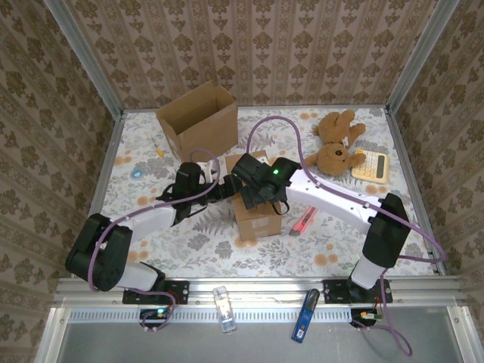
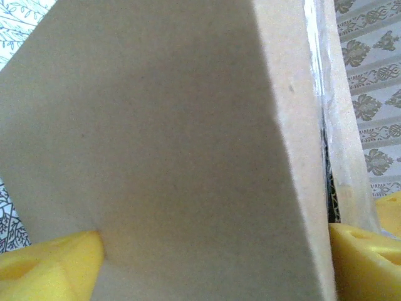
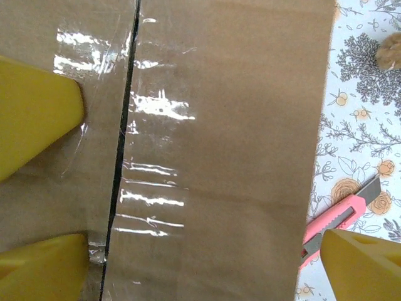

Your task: Unpack the express box

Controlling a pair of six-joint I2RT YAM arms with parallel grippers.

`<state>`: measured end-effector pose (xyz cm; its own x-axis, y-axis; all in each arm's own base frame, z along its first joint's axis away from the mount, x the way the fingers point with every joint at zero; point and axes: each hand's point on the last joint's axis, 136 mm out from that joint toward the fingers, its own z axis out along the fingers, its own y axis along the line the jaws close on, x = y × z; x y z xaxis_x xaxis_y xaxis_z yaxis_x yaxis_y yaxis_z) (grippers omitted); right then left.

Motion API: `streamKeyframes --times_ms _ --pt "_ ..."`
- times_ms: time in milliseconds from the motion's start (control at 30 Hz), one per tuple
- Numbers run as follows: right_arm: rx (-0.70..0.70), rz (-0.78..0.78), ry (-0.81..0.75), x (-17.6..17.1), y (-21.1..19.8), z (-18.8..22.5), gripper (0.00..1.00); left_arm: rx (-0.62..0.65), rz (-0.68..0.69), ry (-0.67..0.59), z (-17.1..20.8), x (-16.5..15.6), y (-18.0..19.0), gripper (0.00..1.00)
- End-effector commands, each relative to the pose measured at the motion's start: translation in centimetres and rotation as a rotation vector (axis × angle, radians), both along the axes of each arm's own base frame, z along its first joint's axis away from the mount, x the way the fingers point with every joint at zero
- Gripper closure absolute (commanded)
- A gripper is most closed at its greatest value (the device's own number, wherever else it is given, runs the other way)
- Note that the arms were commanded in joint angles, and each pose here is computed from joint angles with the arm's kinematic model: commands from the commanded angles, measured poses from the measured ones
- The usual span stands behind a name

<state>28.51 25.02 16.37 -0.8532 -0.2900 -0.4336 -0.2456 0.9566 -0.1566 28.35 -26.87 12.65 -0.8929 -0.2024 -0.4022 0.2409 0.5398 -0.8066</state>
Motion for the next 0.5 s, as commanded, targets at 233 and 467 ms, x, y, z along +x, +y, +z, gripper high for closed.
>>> streamKeyframes --times_ms 233,467 --pt "-0.382 -0.097 -0.033 1.1 -6.3 -1.8 0.08 0.193 -0.004 0.253 -7.6 -4.2 2.6 0.11" --pt "-0.329 -0.098 -0.107 1.7 -5.9 2.0 0.09 0.192 -0.012 0.236 -6.6 -4.0 2.4 0.1"
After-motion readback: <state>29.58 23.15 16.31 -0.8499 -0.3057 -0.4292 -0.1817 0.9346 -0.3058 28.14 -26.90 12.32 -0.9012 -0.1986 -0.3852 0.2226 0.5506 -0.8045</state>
